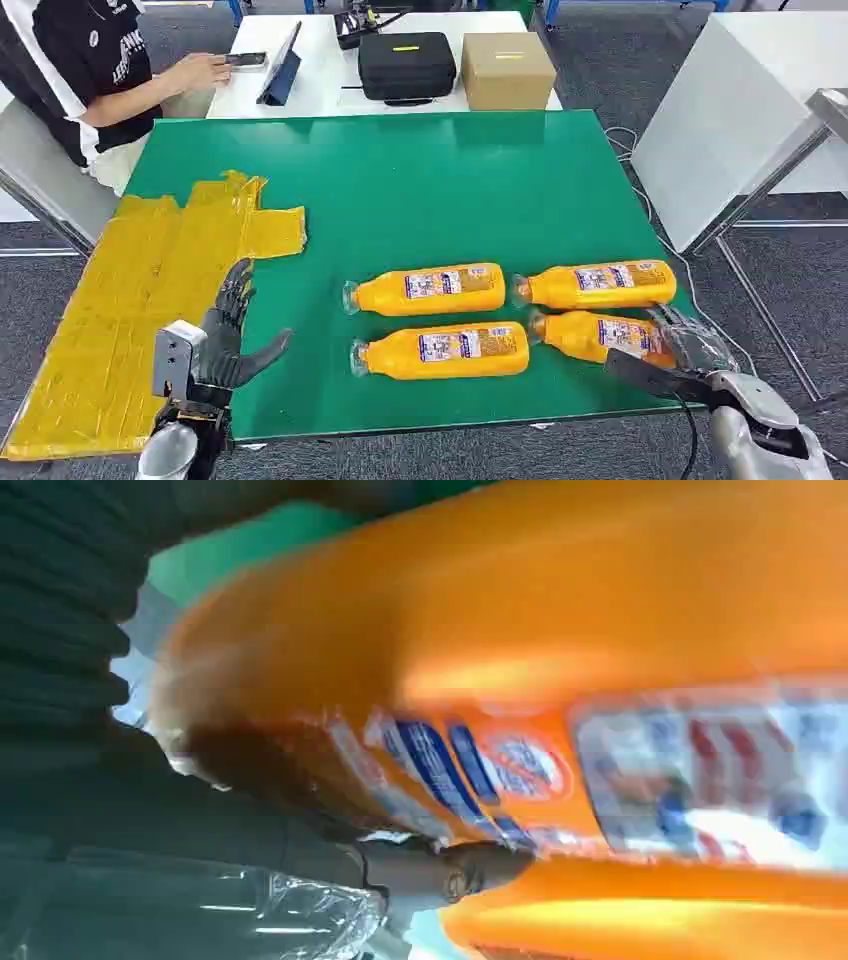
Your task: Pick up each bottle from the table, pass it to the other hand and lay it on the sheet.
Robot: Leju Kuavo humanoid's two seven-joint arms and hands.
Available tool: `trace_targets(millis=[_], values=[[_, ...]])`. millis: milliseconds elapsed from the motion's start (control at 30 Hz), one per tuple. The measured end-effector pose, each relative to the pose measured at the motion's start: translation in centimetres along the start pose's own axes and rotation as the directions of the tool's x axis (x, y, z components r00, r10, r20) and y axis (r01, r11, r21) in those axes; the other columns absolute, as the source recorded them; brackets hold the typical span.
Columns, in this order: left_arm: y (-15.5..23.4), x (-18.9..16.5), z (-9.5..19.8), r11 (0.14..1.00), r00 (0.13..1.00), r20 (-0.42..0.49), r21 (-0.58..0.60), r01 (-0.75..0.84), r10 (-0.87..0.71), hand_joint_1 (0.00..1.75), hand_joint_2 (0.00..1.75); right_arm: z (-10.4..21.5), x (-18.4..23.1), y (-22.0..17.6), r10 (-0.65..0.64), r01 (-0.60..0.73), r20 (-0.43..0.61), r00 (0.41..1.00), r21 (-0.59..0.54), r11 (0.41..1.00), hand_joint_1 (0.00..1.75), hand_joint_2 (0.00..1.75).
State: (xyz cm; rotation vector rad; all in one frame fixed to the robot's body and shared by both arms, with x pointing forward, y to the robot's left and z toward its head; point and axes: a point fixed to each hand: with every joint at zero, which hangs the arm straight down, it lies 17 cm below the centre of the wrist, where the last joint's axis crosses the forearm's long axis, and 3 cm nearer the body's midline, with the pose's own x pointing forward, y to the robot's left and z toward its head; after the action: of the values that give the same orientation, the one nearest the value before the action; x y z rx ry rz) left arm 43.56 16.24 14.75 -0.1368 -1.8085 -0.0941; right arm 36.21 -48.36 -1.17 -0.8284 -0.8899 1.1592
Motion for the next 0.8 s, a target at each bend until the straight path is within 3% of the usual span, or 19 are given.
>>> trace_targets(millis=[800], values=[[0.00,-0.47,0.07,1.000,1.000,-0.012,0.001,-0.003,0.003,0.00,1.75,-0.24,0.94,-0.03,-0.007,0.007,-0.003,1.000,-0.031,1.000,1.75,1.75]])
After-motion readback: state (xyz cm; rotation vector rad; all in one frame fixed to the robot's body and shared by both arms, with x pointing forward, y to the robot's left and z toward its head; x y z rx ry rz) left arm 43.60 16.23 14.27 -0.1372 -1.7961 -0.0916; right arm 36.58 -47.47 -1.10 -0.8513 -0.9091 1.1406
